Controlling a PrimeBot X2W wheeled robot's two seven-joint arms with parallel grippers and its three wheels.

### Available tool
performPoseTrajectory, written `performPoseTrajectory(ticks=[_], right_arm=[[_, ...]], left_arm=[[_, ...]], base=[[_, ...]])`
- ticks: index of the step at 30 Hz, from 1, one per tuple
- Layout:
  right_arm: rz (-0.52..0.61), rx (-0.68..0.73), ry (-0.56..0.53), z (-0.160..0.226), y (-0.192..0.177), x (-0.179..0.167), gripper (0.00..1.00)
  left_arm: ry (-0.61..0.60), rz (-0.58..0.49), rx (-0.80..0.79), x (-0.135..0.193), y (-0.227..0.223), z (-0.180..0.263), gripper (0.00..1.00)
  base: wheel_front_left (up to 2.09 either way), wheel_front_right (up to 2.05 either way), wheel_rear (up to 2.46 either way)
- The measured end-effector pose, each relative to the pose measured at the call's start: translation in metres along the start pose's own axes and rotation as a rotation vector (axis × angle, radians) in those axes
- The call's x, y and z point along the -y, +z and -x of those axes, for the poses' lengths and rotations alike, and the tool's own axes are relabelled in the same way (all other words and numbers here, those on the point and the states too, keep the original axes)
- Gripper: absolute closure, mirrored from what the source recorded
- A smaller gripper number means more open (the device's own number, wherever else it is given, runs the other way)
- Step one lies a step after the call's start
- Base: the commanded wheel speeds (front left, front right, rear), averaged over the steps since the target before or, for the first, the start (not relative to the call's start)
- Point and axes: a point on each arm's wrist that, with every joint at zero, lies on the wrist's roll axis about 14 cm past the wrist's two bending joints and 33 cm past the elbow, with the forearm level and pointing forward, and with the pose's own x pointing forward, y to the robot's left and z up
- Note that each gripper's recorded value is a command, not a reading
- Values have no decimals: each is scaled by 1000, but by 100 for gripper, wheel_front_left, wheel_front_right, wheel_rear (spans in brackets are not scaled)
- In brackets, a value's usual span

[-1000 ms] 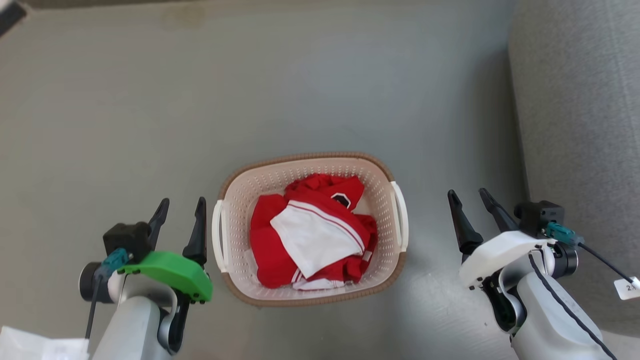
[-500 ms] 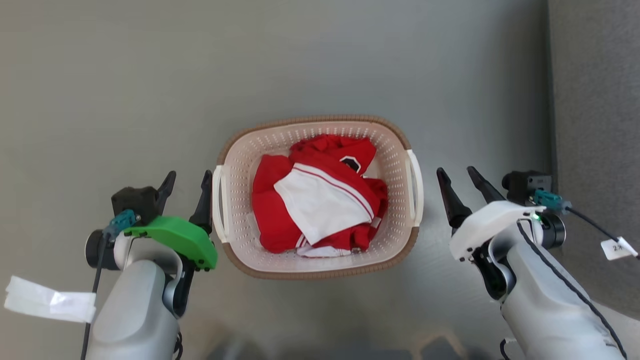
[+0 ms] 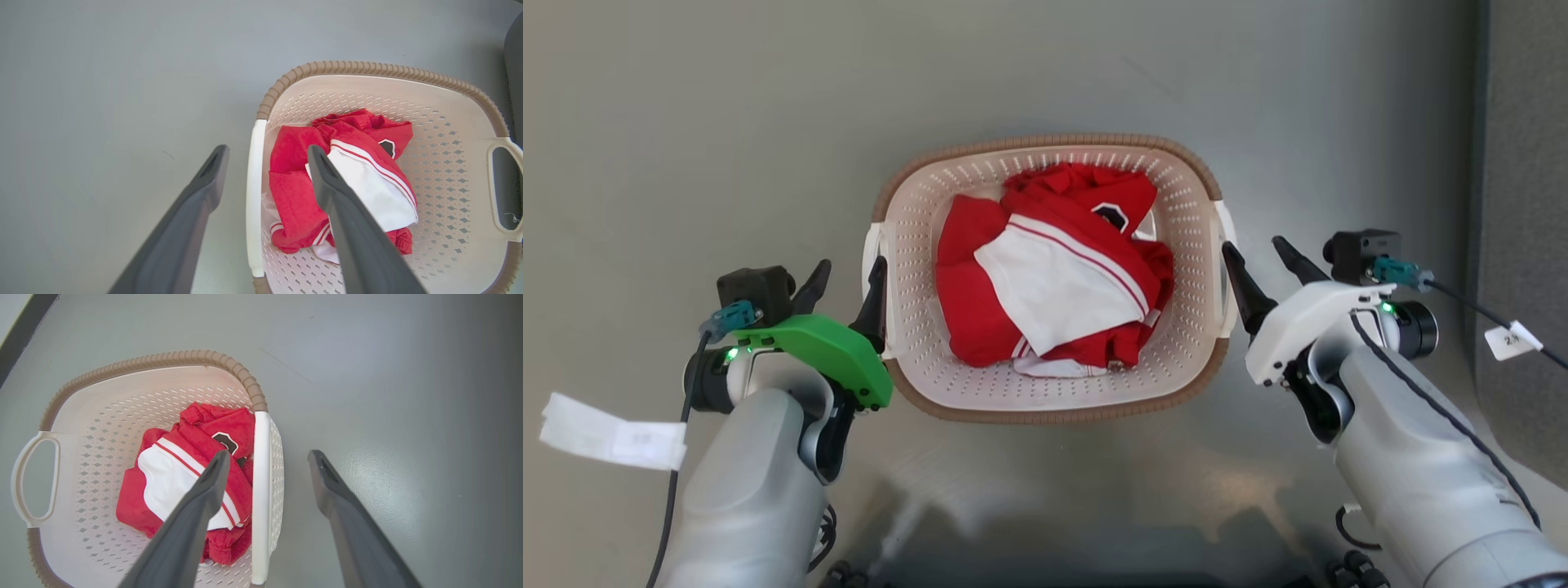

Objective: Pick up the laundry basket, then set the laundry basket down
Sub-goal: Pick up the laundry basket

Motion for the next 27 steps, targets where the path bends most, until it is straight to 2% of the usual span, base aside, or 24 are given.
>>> performPoseTrajectory(ticks=[9, 27], right_arm=[[12, -110, 16, -18, -26, 3, 0], [21, -201, 67, -49, -50, -4, 0]], left_arm=[[2, 45, -104, -4, -26, -14, 0], [-19, 45, -237, -6, -57, -36, 0]], base=[[0, 0, 0], [0, 0, 0]])
